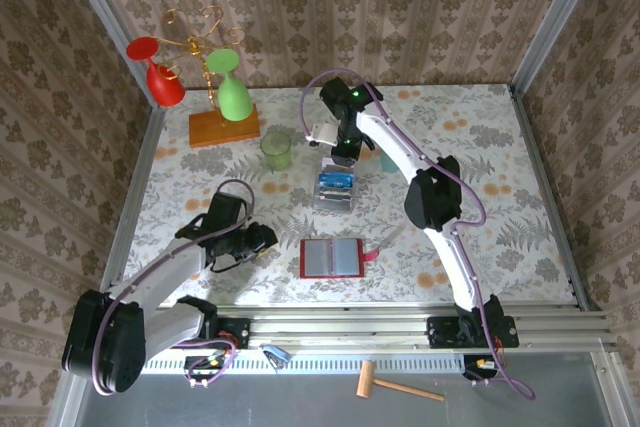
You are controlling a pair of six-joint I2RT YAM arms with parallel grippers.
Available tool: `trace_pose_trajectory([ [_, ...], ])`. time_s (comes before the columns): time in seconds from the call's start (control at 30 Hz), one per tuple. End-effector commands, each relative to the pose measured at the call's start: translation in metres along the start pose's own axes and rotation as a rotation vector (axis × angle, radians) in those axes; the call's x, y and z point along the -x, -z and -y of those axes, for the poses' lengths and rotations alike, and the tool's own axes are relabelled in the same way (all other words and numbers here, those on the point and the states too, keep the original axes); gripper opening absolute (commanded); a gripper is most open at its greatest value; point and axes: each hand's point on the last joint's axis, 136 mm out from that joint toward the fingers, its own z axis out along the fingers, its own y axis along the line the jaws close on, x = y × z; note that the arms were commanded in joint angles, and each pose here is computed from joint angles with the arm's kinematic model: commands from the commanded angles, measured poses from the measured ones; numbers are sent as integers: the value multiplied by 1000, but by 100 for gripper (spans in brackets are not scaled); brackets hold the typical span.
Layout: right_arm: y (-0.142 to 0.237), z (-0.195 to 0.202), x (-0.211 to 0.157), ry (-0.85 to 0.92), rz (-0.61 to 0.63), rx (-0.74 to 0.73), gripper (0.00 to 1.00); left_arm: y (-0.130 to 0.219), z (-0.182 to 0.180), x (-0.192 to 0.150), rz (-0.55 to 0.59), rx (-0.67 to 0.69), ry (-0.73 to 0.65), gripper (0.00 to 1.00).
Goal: Take the credit cards out of the card holder
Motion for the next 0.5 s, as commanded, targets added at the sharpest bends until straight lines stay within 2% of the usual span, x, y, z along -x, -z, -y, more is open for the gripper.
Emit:
trace_pose_trajectory([
  [0.0, 37, 10, -4, -83, 43, -94, 29, 6, 12, 17, 38, -19, -68, 27],
  [0.27, 53, 1, -12, -232, 156, -170, 41, 11, 1, 45, 129, 37, -115, 28],
  [0.37, 57, -1, -22, -291, 186, -223, 45, 17, -4, 55, 164, 71, -136, 32],
  [0.47, 56, -5, -35, -367, 207, -269, 51, 27, -9, 66, 227, 125, -169, 43],
])
